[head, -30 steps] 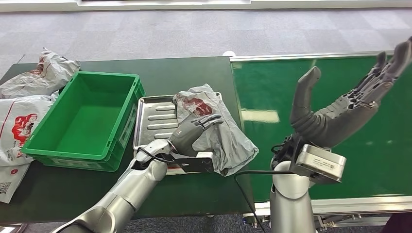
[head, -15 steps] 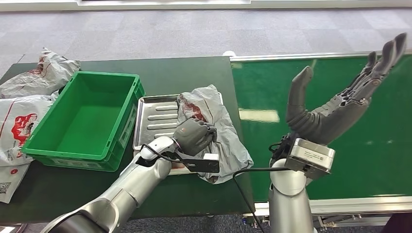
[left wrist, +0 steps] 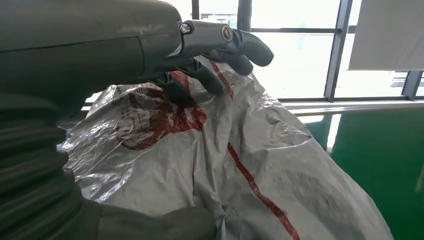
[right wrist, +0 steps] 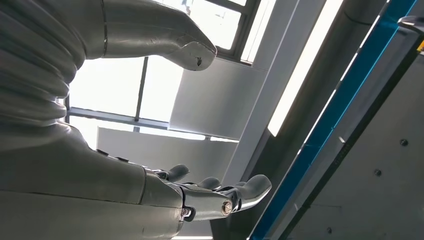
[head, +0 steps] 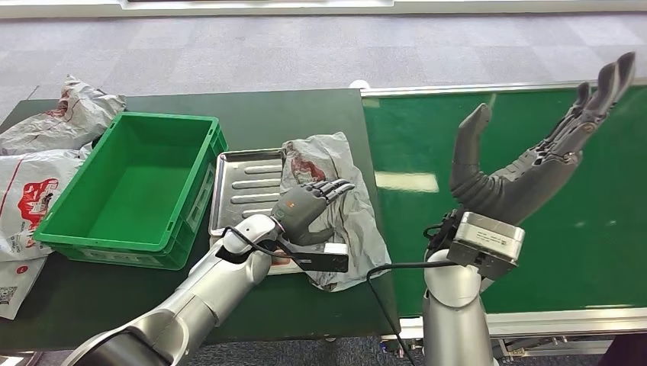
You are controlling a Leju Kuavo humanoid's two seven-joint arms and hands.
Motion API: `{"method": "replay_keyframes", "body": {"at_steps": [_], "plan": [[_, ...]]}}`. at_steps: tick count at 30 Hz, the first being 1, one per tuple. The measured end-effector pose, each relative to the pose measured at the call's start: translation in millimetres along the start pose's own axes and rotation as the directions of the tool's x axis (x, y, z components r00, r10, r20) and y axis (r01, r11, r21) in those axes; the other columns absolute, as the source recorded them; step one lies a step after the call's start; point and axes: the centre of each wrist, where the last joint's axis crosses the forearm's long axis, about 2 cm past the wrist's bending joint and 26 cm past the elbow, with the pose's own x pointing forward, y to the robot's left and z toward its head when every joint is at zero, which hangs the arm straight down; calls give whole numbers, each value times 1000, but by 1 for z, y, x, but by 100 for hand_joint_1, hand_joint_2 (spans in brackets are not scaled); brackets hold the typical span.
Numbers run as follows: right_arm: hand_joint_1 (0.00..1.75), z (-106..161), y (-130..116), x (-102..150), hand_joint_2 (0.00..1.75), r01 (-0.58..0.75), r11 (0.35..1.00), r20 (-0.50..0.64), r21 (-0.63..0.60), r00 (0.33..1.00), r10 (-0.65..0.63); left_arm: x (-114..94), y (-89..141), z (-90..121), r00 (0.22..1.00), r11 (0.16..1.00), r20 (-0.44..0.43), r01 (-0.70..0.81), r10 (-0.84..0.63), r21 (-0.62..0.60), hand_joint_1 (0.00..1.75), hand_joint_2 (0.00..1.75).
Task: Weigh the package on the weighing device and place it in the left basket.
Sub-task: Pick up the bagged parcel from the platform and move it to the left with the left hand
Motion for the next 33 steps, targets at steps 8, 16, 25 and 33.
{"method": "replay_keyframes", "body": {"at_steps": [8,16,25,33], "plan": [[0,2,1,-1,175,13,1000,-18,-3,1000,-13,1,0,-1,1000,1000,-3,22,-22,-20,0,175],[0,3,1,-1,175,14,1000,-21,-3,1000,-14,4,-4,-2,997,995,7,76,-76,-72,29,175],[0,3,1,-1,175,10,1000,-31,1,999,-10,5,-10,-1,997,992,17,77,-75,-101,175,175],[0,3,1,-1,175,13,1000,-43,-1,999,-13,5,-7,-3,997,992,21,76,-75,-101,175,175]]}}
